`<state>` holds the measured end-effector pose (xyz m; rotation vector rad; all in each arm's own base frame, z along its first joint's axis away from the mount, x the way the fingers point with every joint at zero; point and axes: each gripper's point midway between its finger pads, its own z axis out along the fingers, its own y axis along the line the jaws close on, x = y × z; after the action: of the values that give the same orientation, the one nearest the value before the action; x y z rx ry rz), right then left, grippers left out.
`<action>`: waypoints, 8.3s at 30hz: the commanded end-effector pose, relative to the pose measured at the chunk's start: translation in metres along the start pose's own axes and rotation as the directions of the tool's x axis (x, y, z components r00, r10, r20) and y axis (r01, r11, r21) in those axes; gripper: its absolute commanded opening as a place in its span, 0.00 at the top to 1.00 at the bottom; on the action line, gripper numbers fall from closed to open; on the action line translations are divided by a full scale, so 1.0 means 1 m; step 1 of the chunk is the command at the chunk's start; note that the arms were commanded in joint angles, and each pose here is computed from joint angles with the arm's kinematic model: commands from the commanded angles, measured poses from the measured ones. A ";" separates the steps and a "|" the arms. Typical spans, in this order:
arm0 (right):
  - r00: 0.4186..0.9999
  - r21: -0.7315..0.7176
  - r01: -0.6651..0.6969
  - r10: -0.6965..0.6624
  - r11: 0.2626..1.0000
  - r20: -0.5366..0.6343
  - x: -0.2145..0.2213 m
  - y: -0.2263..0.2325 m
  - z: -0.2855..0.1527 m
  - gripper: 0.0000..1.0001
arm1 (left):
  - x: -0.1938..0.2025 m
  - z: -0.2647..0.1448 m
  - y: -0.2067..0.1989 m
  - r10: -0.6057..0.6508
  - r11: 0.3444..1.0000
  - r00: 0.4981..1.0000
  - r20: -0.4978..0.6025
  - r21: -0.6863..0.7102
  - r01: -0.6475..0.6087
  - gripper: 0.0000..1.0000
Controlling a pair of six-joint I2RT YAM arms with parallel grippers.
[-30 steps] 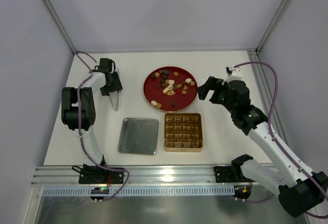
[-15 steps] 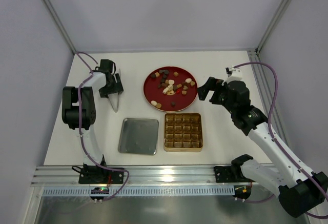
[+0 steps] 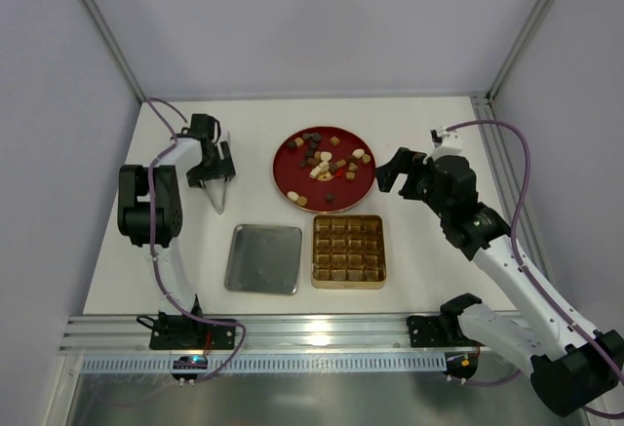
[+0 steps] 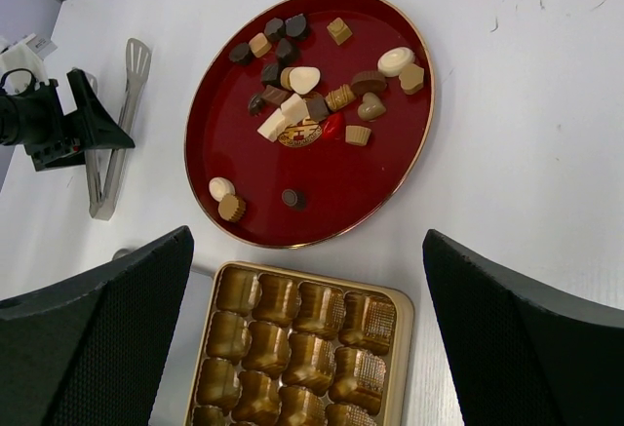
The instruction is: Pack the chocolate
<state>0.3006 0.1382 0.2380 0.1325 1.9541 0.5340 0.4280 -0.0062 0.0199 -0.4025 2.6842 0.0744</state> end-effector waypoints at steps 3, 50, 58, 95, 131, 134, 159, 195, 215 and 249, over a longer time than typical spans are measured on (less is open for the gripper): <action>0.999 -0.038 -0.012 0.014 0.999 0.046 -0.012 0.008 -0.003 0.00 | 0.028 0.003 0.003 0.028 1.000 0.995 -0.094 0.003 -0.028 0.21; 0.999 0.006 0.018 -0.019 1.000 0.028 -0.009 -0.001 -0.003 0.00 | 0.007 -0.244 -0.109 0.159 0.937 0.965 0.210 0.275 -0.214 0.51; 1.000 0.010 0.012 -0.012 1.000 0.026 -0.008 -0.002 -0.004 0.00 | 0.027 -0.249 -0.162 0.256 0.889 0.944 0.208 0.332 -0.314 0.51; 1.000 0.040 0.006 -0.007 0.999 0.026 -0.002 -0.010 -0.005 0.00 | 0.072 -0.190 -0.228 0.455 0.837 0.885 0.095 0.293 -0.462 0.55; 1.000 0.046 0.005 -0.006 0.999 0.018 0.001 -0.011 -0.001 0.00 | 0.087 -0.162 -0.225 0.489 0.834 0.871 0.042 0.271 -0.481 0.66; 1.000 0.049 0.005 -0.006 0.999 0.018 0.001 -0.012 -0.001 0.00 | 0.086 -0.165 -0.224 0.492 0.833 0.870 0.042 0.269 -0.484 0.69; 1.000 0.054 0.005 -0.005 0.999 0.010 0.005 -0.014 0.003 0.00 | 0.076 -0.253 -0.215 0.438 0.798 0.889 0.133 0.398 -0.452 0.78; 1.000 0.071 0.019 -0.019 0.997 -0.001 0.002 -0.014 0.011 0.00 | 0.209 -0.295 -0.168 0.540 0.704 0.837 0.092 0.495 -0.509 0.76; 1.000 0.067 0.011 -0.010 0.998 -0.013 0.008 -0.015 0.012 0.00 | 0.216 -0.281 -0.169 0.554 0.707 0.829 0.072 0.485 -0.515 0.69; 1.000 0.036 0.009 -0.009 0.999 -0.015 0.008 -0.009 0.009 0.00 | 0.126 -0.290 -0.201 0.482 0.751 0.856 0.186 0.416 -0.513 0.61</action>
<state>0.3034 0.1328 0.2047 0.1501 2.0410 0.4629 0.2392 -0.2728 0.2348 0.4727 2.5594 -0.4394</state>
